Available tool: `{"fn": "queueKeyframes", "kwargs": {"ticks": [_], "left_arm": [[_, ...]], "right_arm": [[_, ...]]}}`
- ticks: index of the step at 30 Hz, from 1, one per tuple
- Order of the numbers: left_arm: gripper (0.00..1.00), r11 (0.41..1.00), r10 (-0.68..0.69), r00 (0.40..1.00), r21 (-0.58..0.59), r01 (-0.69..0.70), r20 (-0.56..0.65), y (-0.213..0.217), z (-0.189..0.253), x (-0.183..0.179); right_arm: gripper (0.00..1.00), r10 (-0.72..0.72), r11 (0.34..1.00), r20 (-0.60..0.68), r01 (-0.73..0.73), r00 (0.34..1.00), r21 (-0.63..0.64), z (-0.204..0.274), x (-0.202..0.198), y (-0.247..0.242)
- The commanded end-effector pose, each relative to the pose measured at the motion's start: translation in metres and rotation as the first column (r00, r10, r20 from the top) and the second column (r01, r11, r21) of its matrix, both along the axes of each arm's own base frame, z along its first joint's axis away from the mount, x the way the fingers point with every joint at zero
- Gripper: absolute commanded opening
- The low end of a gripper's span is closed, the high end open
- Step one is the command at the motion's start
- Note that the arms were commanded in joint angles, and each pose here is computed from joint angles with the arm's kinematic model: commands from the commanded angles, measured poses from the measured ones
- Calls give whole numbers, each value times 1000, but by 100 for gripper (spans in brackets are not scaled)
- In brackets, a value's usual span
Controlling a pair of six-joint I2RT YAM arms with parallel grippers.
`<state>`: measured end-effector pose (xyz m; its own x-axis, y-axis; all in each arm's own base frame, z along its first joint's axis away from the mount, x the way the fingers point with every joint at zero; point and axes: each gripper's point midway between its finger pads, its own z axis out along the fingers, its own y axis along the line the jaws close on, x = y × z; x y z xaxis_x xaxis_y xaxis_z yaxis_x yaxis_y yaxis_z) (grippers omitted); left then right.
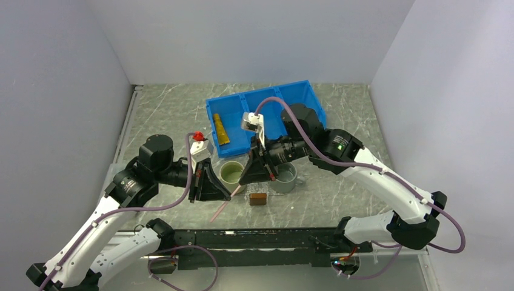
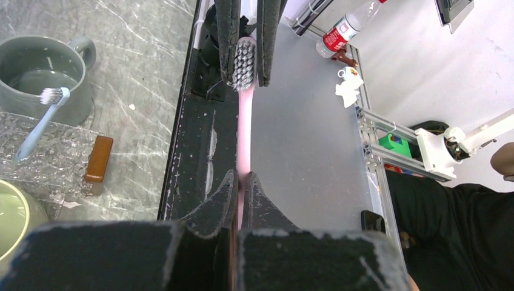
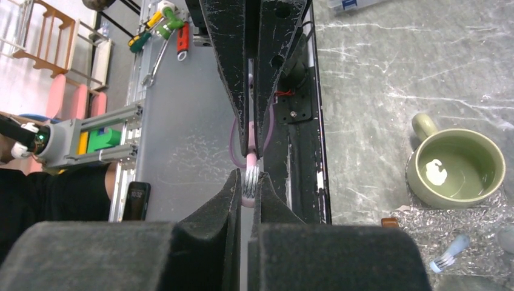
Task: Prepare toiletry sets of a toothbrush and toothpaste on the tray
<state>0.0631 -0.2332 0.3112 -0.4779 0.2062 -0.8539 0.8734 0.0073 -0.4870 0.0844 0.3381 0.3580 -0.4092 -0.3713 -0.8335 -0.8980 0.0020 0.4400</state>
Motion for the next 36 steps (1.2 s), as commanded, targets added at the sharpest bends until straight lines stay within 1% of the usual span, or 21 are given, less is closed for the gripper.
{"fn": "queueKeyframes", "kwargs": {"ticks": [1,2,3,5,6,7,10,12,15,19,22,26,29,32,36], "left_arm": [[0,1000,2,999,-21,-1,53,-1,5,2],[5,1000,13,999,-15,-13,53,-1,4,4],[15,1000,30,998,-7,-30,52,-1,3,7],[32,998,55,997,7,-55,51,-1,1,11],[42,998,66,997,15,-67,46,-1,0,14],[48,997,75,996,22,-76,42,-2,-1,16],[52,995,96,995,39,-97,31,-4,-4,23],[57,989,137,990,59,-139,35,-4,-7,31],[62,968,231,971,82,-236,70,1,-6,46],[69,922,358,924,104,-372,133,13,-7,64],[72,881,437,880,108,-461,186,24,-11,76],[75,814,536,808,104,-571,243,40,-16,89],[76,775,585,766,96,-625,266,49,-24,96],[77,749,612,739,95,-656,282,54,-33,101],[77,711,643,704,104,-695,302,62,-43,107]], "right_arm": [[0,42,998,30,-43,999,48,9,-7,3],[0,42,998,32,-44,999,53,9,-8,3],[0,40,998,34,-42,999,55,9,-8,2],[0,30,998,40,-32,999,53,8,-7,1],[0,22,999,42,-24,999,46,7,-6,0],[0,12,999,45,-13,999,37,5,-5,-2],[0,-17,1000,56,17,998,15,1,-1,-5],[0,-41,999,64,42,997,-4,-1,1,-8],[0,-97,993,80,101,992,-54,-7,8,-16],[0,-196,969,117,211,974,-128,-16,18,-33],[0,-286,936,151,310,946,-168,-22,28,-46],[0,-385,876,198,425,901,-231,-33,39,-61],[0,-423,842,210,468,881,-268,-42,42,-67],[0,-453,816,219,501,864,-289,-47,44,-70],[0,-507,775,252,564,824,-286,-47,48,-72]]}}
